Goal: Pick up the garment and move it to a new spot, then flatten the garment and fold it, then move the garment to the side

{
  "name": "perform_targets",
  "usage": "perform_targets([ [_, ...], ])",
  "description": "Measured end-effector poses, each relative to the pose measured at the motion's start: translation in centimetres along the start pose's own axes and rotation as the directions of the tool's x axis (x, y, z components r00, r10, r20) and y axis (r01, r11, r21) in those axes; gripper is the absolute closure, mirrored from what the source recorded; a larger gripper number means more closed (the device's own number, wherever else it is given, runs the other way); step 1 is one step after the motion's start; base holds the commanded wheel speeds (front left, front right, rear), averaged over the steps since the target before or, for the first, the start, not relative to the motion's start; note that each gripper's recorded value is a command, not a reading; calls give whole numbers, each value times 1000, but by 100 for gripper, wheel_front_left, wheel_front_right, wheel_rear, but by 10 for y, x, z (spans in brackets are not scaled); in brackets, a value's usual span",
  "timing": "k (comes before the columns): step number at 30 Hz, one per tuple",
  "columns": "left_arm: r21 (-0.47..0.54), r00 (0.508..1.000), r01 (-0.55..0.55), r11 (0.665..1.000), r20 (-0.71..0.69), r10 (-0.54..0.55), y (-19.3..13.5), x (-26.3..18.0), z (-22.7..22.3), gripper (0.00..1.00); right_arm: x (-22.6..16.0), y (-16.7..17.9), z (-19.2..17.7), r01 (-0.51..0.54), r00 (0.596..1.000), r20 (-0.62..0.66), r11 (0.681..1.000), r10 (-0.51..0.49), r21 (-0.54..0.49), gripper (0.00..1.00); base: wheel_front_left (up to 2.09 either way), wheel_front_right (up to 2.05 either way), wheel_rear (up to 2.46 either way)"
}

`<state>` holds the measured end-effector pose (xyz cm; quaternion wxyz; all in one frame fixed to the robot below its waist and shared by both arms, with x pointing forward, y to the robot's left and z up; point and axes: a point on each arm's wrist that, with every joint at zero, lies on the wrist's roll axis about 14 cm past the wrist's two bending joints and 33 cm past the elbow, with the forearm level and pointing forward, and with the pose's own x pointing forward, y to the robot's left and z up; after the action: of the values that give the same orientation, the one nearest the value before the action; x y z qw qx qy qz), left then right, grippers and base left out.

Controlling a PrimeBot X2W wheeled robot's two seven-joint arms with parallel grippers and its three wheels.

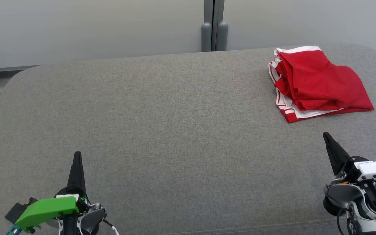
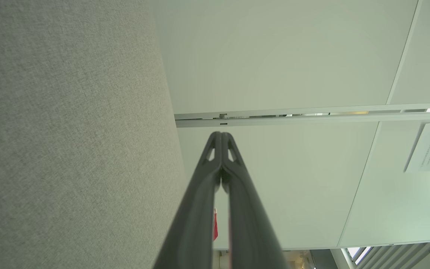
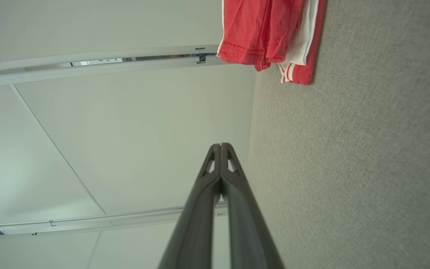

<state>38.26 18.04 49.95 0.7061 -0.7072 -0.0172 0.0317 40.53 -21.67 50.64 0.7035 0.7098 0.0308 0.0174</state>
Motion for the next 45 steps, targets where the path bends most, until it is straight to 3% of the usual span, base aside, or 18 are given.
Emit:
perform_targets([
  [45,0,1000,0,1000,0,0,0,0,0,100,0,0,0,0,1000,0,1000,0,0,100,0,0,0],
])
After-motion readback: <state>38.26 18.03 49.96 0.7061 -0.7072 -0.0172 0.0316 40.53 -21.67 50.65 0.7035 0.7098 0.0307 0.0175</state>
